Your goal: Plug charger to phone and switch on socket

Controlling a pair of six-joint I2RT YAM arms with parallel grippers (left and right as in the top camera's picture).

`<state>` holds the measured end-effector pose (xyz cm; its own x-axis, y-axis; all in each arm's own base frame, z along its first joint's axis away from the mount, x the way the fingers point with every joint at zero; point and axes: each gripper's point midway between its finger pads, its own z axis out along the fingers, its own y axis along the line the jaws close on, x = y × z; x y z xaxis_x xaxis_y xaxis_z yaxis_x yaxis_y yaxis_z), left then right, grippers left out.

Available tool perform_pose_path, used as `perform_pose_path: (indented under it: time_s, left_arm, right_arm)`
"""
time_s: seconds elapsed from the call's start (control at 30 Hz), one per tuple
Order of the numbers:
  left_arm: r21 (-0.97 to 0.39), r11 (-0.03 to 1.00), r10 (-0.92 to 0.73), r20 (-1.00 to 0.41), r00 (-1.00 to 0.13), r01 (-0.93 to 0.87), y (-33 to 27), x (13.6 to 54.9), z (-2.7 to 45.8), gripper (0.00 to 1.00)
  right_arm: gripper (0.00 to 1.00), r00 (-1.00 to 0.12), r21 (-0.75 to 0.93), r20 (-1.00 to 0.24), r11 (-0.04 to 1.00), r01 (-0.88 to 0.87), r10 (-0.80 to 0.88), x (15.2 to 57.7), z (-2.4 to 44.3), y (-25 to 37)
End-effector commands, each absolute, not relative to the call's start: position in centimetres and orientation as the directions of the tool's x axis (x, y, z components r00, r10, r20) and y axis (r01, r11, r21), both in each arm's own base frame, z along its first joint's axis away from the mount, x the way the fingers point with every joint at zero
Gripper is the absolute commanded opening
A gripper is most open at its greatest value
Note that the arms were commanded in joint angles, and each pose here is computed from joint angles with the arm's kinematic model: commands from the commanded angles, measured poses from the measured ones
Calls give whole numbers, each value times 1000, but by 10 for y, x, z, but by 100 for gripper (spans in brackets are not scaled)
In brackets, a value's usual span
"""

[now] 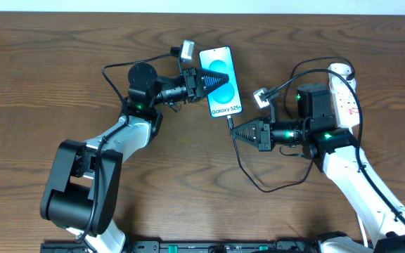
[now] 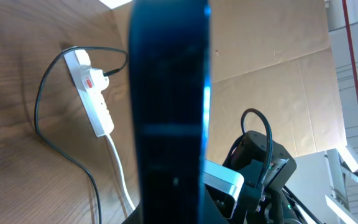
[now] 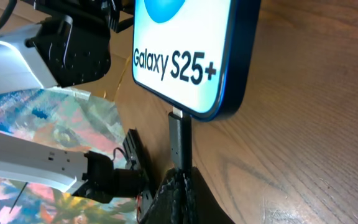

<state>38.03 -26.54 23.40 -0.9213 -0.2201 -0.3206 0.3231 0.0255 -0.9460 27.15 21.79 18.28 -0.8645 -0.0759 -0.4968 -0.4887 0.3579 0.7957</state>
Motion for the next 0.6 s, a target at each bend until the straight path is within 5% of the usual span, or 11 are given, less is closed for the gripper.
perform_pose_path:
  time_s: [0.0, 0.57]
  left_arm:
    - [-930, 6, -202, -361, -910, 368, -267, 377, 251, 8]
    - [-926, 21, -244, -372, -896, 378, -265, 385, 251, 7]
  right_arm:
    - [1, -871, 805, -487, 357, -474, -61, 273, 185, 216]
    - [1, -878, 818, -475, 334, -468, -65, 269, 187, 217]
